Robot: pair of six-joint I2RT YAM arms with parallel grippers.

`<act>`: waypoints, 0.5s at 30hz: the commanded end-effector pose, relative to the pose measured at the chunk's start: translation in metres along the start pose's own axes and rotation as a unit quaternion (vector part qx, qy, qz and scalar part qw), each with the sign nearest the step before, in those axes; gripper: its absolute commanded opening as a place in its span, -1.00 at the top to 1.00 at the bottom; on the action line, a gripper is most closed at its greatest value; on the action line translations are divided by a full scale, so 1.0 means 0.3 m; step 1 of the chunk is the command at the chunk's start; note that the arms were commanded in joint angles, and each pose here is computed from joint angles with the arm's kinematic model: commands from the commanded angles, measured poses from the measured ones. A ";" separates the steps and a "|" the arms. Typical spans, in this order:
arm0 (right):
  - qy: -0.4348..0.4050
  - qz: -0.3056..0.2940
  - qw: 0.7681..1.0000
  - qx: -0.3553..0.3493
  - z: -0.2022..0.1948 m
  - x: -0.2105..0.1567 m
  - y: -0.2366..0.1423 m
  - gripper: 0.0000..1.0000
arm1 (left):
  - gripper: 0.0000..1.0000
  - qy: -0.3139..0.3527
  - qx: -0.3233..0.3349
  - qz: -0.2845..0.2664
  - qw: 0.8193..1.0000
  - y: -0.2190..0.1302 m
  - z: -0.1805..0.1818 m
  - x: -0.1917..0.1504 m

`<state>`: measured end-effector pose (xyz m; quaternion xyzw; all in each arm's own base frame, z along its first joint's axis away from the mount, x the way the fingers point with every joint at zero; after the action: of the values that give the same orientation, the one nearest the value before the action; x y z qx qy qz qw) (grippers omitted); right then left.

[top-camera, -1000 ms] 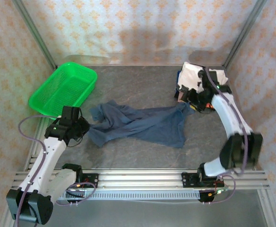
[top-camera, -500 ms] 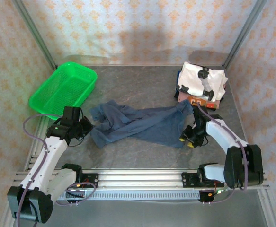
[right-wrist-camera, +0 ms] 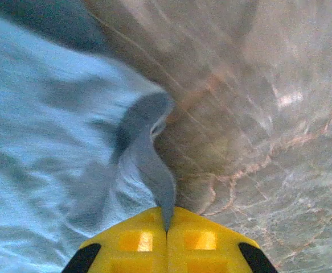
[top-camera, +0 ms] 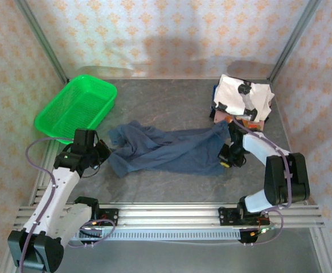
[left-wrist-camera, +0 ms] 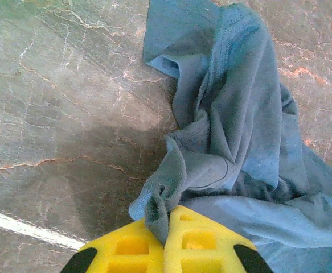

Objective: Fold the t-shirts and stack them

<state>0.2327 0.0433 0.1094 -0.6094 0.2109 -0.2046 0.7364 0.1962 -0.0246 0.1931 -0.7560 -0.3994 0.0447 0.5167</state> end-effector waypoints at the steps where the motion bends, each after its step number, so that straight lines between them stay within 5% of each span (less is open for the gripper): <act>1: -0.038 -0.039 0.998 -0.041 -0.016 0.004 -0.121 0.97 | 1.00 0.008 0.012 -0.005 1.000 -0.008 0.018 -0.004; 5: -0.081 -0.022 0.993 -0.087 -0.008 -0.026 -0.143 0.96 | 1.00 0.008 0.009 0.000 1.000 0.002 0.017 -0.007; 15: -0.189 0.003 0.964 -0.187 0.196 -0.045 0.037 0.85 | 1.00 0.012 0.010 0.013 1.000 0.011 0.023 -0.019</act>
<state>0.2422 0.0910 0.1096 -0.7409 0.1287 -0.0465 0.6576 0.1957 -0.0245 0.1918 -0.7556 -0.3967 0.0447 0.5193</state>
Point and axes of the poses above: each hand's point on the last joint's axis, 136 mm out from that joint toward the fingers, its own y axis out along the fingers, its own z axis along the line the jaws close on, x = y × z, the point moved 7 cm from there along -y, back along the fingers, and after that the axes turned 6 degrees about y, right-handed, at the moved point
